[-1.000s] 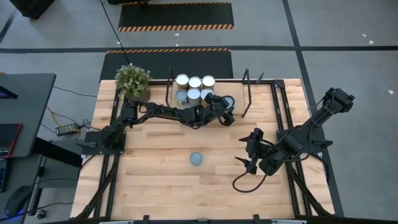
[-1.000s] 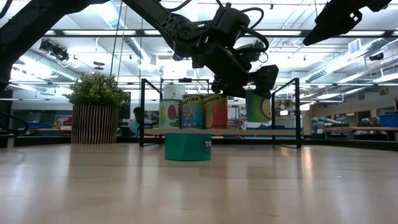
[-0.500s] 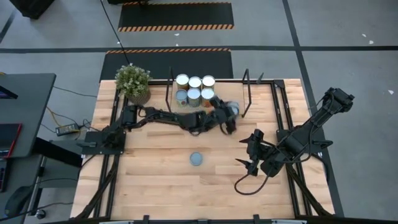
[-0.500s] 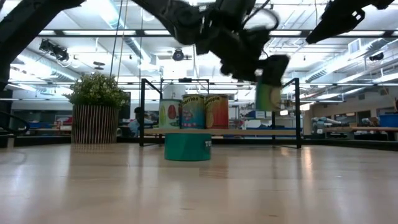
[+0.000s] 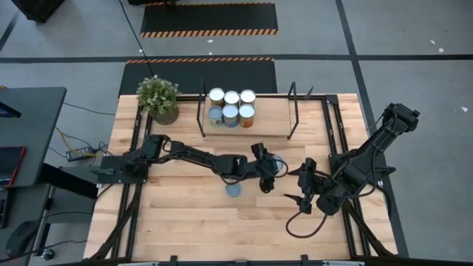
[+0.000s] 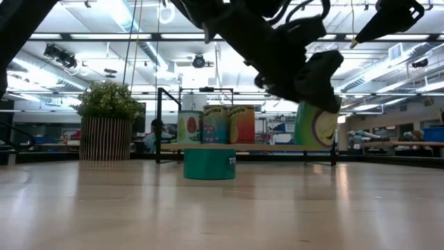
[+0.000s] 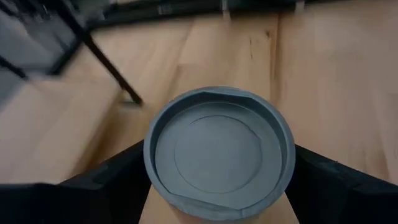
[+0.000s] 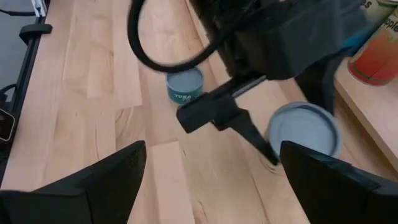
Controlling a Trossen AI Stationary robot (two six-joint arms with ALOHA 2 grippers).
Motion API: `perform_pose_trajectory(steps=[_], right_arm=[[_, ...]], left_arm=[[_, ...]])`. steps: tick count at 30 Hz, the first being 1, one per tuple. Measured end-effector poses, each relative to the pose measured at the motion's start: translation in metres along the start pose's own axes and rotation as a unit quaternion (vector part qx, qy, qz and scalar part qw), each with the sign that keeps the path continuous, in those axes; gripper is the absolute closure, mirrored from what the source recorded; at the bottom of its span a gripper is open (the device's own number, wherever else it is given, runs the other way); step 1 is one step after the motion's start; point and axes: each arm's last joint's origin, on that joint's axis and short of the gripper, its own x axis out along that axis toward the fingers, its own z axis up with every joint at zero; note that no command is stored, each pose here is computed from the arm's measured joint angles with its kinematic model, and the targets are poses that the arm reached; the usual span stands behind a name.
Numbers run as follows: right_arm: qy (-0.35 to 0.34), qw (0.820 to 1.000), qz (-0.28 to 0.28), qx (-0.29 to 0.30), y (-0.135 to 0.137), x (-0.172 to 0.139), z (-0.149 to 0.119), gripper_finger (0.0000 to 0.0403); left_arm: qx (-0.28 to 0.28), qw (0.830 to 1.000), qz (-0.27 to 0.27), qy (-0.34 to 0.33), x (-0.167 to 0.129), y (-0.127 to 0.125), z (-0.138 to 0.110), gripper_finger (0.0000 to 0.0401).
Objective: Pick and place cans onto a shelf
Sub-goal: Put the canned chicken soup on the shelf
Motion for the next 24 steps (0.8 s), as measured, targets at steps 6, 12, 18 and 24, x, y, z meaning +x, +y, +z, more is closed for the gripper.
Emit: perform_pose_trajectory(steps=[6, 12, 18, 24], right_arm=[[-0.001, 1.0, -0.003, 0.003, -0.001, 0.001, 0.001, 0.0025], [-0.001, 1.0, -0.01, 0.006, -0.003, 0.003, 0.003, 0.0025], [-0.001, 1.0, -0.01, 0.006, -0.003, 0.003, 0.003, 0.0025], [-0.002, 1.0, -0.008, 0.008, -0.003, 0.003, 0.003, 0.0025]], left_arm=[[0.005, 0.997, -0.054, 0.058, -0.002, -0.004, -0.012, 0.0083], [-0.003, 0.991, -0.117, 0.062, -0.001, -0.006, -0.012, 0.0082], [-0.009, 0.991, -0.116, 0.063, 0.0, -0.004, -0.012, 0.0081], [-0.023, 0.991, -0.116, 0.068, 0.003, 0.002, -0.012, 0.0022]])
